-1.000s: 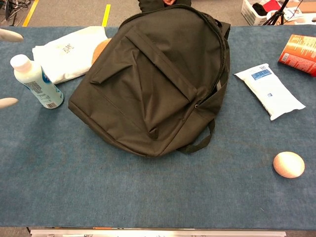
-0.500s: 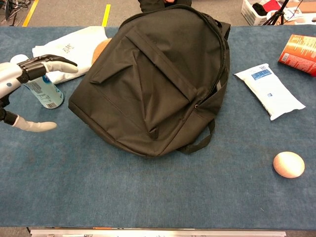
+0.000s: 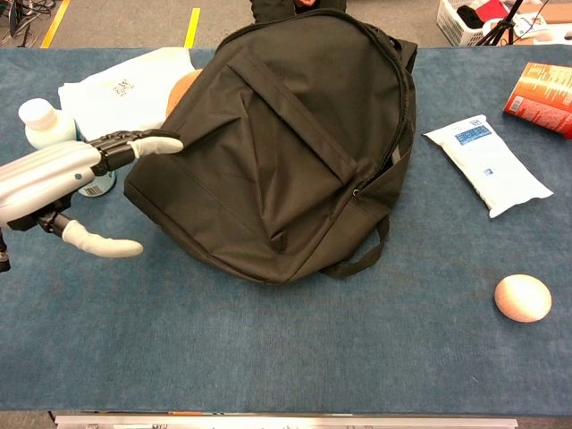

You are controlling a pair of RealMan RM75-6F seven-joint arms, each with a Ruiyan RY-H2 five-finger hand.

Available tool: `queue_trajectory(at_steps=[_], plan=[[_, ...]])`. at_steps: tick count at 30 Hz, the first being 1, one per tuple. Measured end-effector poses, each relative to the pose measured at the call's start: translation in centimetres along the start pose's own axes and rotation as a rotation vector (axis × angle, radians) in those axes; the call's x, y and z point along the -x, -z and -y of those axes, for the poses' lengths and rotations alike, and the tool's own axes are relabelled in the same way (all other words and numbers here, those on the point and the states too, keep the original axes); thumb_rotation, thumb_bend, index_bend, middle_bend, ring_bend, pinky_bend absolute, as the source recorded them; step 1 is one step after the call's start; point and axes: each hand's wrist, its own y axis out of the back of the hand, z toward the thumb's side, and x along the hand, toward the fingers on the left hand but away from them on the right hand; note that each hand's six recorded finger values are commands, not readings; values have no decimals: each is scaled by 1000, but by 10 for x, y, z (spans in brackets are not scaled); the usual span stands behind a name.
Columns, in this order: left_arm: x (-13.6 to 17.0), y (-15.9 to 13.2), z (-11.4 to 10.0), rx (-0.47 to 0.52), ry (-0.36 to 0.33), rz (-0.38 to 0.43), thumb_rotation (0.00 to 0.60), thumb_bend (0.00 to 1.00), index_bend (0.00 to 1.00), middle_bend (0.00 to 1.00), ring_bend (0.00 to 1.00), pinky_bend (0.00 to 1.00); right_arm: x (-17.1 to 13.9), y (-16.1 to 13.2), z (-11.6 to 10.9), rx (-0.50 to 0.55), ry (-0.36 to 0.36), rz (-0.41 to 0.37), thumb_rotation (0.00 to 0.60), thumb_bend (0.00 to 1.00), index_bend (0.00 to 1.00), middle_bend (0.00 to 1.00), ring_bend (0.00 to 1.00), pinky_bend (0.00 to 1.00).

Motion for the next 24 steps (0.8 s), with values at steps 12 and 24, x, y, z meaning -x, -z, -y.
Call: queue_trajectory(at_steps=[12, 24], plan=[[-33, 1, 4, -5, -71, -4, 135, 24, 0, 0, 0, 0, 0, 2, 0, -4, 0, 5, 600, 129, 215, 343, 201, 181], [-56, 13, 21, -96, -97, -48, 113, 24, 0, 0, 0, 0, -1, 6, -2, -5, 1, 19, 600, 129, 215, 343, 200, 181]])
